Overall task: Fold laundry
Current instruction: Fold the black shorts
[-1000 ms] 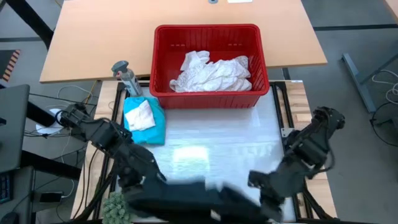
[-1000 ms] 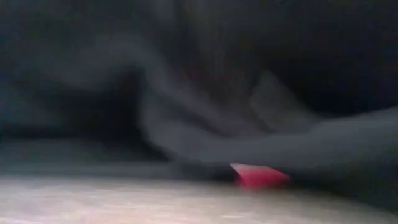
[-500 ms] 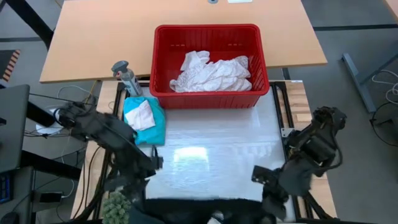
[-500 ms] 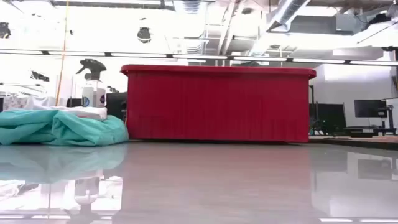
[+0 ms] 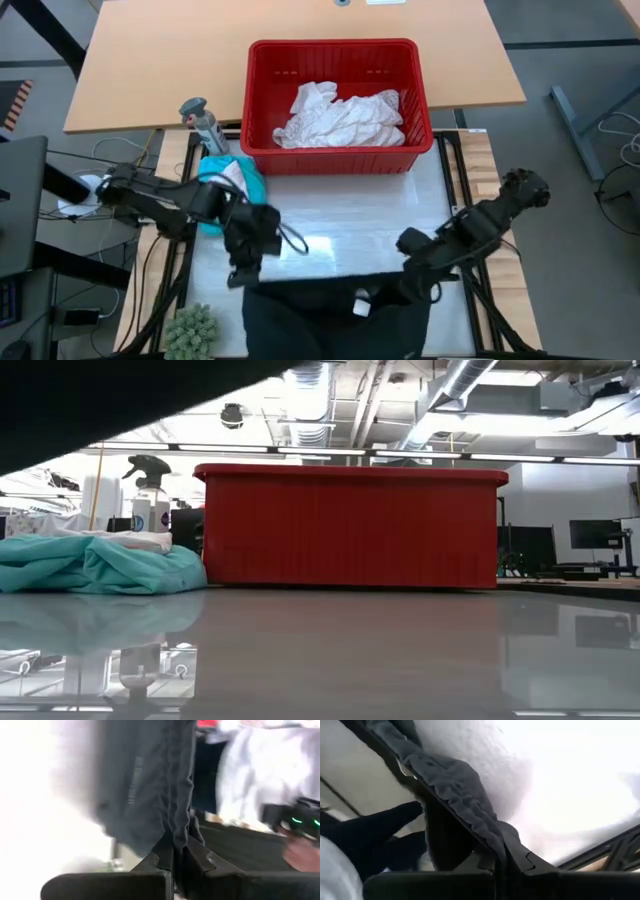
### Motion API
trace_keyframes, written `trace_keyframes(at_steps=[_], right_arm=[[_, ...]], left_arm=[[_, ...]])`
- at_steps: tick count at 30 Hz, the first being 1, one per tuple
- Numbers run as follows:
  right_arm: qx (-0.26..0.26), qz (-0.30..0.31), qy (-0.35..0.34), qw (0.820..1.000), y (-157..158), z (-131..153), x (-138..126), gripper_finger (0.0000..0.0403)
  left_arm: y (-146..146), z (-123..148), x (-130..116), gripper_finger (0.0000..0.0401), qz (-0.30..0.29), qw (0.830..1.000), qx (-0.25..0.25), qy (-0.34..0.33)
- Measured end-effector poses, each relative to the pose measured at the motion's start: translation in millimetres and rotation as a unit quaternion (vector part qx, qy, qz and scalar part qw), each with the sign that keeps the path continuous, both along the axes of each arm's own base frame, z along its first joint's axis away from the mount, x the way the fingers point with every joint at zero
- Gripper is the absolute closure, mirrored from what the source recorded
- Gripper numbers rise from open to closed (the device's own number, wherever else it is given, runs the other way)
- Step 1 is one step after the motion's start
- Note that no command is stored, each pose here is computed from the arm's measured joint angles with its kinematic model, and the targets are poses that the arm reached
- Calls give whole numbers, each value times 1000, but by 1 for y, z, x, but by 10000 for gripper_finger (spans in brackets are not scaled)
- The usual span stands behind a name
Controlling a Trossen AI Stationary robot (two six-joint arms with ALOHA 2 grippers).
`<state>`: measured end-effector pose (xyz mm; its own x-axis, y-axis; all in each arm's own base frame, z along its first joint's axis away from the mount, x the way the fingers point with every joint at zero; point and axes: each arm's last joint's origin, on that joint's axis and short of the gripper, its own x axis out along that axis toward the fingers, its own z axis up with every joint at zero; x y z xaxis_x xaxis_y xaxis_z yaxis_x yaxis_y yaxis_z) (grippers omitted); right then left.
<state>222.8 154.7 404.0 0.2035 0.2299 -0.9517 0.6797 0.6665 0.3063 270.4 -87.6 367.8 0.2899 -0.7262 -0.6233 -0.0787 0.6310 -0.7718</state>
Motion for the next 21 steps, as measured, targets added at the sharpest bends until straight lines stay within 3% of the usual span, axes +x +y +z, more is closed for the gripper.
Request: trace_keyframes(at_steps=[5, 11, 18, 21], right_arm=[[-70, -7, 25, 997, -25, -28, 18, 372], [-121, -12, 71, 990, -67, -59, 35, 365], [-196, -16, 120, 973, -117, -89, 42, 366], [-220, -27, 134, 966, -137, -95, 43, 359]], left_arm=[[44, -19, -4, 401, 71, 991, 114, 9], [88, -40, -4, 401, 128, 954, 269, 20], [123, -66, -10, 397, 160, 921, 349, 63], [133, -78, -14, 396, 180, 913, 355, 90]])
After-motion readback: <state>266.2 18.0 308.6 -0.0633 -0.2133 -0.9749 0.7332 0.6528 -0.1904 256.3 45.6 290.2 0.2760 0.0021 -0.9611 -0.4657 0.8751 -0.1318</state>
